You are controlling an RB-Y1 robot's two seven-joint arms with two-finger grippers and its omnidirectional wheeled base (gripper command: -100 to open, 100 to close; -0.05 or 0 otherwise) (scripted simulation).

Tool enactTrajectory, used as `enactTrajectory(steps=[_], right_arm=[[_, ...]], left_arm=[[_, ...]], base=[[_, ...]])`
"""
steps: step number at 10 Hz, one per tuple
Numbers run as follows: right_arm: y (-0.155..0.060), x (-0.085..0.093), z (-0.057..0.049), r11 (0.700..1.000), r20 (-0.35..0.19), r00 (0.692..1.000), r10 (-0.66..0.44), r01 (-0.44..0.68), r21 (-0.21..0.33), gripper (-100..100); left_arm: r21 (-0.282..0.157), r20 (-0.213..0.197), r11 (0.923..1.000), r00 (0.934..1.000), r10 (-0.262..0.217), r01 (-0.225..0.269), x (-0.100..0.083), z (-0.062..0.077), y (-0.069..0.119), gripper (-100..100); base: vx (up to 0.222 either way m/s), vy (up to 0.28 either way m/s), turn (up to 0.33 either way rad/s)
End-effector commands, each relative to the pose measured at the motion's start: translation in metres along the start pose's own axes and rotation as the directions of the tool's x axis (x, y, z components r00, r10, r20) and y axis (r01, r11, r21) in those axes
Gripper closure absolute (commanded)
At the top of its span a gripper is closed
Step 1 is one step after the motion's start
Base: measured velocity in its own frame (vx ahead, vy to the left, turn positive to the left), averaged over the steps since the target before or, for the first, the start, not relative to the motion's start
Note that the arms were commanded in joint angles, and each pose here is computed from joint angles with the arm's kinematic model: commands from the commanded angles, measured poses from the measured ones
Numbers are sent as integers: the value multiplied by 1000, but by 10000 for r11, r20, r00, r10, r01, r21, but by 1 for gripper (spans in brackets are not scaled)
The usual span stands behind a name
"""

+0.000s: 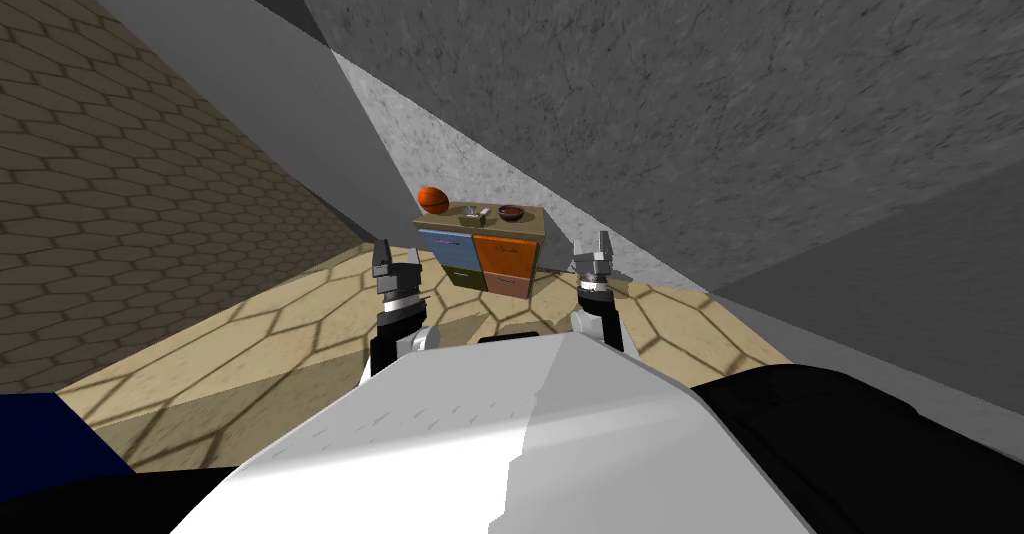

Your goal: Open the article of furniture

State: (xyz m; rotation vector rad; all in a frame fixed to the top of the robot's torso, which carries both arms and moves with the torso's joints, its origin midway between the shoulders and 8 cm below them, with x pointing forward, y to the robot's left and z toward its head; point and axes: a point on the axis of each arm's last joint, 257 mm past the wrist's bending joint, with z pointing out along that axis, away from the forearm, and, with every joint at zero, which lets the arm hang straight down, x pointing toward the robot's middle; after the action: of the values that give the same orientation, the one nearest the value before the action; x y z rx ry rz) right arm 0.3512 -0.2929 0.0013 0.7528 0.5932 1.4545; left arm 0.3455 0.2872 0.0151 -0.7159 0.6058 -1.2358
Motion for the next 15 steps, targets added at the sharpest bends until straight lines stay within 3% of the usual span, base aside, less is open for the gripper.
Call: enactTrajectory(steps=[1, 9, 10, 15], right_arm=[[0, 0, 0, 10000, 0, 10000, 0, 0, 0, 0], [0, 0, 0, 10000, -1, 10000, 0, 0, -4, 0], [0, 0, 0, 10000, -1, 10000, 0, 0, -4, 0], [0, 0, 0, 10000, 1, 10000, 0, 0, 4, 0]], left_arm=[[0, 0, 10000, 10000, 0, 0, 0, 0, 0, 0], [4, 0, 10000, 10000, 0, 0, 0, 0, 0, 0], [-40, -432, 9999, 9989, 164, -166, 6, 0, 3, -100], [-402, -1691, 9967, 9836, 627, -704, 25, -5, 29, -100]], base=[[0, 0, 0], [0, 0, 0], [16, -3, -18], [44, -12, -34]])
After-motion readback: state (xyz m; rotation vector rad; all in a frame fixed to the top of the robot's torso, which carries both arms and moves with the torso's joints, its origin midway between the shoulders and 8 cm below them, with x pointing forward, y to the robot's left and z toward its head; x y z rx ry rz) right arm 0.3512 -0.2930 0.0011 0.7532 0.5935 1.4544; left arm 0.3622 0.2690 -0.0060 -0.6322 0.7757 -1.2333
